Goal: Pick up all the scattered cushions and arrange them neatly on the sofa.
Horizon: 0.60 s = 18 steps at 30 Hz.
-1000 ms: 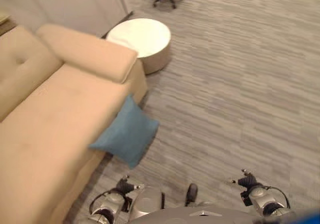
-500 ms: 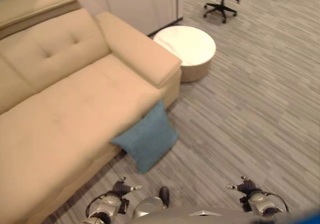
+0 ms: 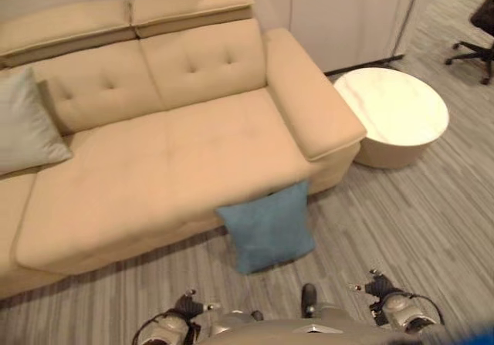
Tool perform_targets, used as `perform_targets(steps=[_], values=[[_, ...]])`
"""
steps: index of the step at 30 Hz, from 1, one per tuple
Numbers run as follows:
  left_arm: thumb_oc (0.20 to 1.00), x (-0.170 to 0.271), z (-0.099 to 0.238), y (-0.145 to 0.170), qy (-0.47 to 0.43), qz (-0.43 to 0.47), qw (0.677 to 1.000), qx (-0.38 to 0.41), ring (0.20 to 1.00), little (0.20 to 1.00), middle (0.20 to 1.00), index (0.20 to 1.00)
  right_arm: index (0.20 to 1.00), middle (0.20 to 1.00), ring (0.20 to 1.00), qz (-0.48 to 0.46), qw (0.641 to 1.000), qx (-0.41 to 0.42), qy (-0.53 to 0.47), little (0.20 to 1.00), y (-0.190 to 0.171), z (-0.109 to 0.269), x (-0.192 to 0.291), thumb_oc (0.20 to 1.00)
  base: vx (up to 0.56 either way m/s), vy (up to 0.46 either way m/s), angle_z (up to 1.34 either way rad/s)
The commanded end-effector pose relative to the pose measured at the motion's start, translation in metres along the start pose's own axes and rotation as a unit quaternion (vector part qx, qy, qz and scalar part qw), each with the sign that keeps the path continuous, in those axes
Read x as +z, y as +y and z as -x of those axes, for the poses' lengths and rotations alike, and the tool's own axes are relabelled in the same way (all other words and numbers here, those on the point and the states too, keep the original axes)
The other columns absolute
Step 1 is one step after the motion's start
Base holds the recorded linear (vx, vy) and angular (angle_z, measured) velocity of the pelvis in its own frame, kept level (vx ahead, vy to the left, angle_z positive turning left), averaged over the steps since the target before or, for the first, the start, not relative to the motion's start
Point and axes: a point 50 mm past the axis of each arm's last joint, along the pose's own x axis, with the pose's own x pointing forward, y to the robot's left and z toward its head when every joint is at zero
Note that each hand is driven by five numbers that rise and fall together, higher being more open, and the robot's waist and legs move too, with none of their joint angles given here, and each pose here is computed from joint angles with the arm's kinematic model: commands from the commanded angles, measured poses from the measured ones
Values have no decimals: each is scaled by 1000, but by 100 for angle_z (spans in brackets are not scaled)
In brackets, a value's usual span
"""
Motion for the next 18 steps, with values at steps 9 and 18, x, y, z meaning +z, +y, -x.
perform_targets(steps=[9, 18], values=[[1000, 35, -4, 10, -59, -28, 998, 11, 1000, 1000, 1000, 1000, 1000, 1000, 1000, -28, 999, -24, 17, 1000, -14, 2, -16, 1000, 31, -59, 91], [1000, 7, -3, 26, -9, -9, 999, 32, 1000, 1000, 1000, 1000, 1000, 1000, 1000, -7, 1000, -2, 1, 1000, 2, 1, -4, 1000, 131, 109, -9]])
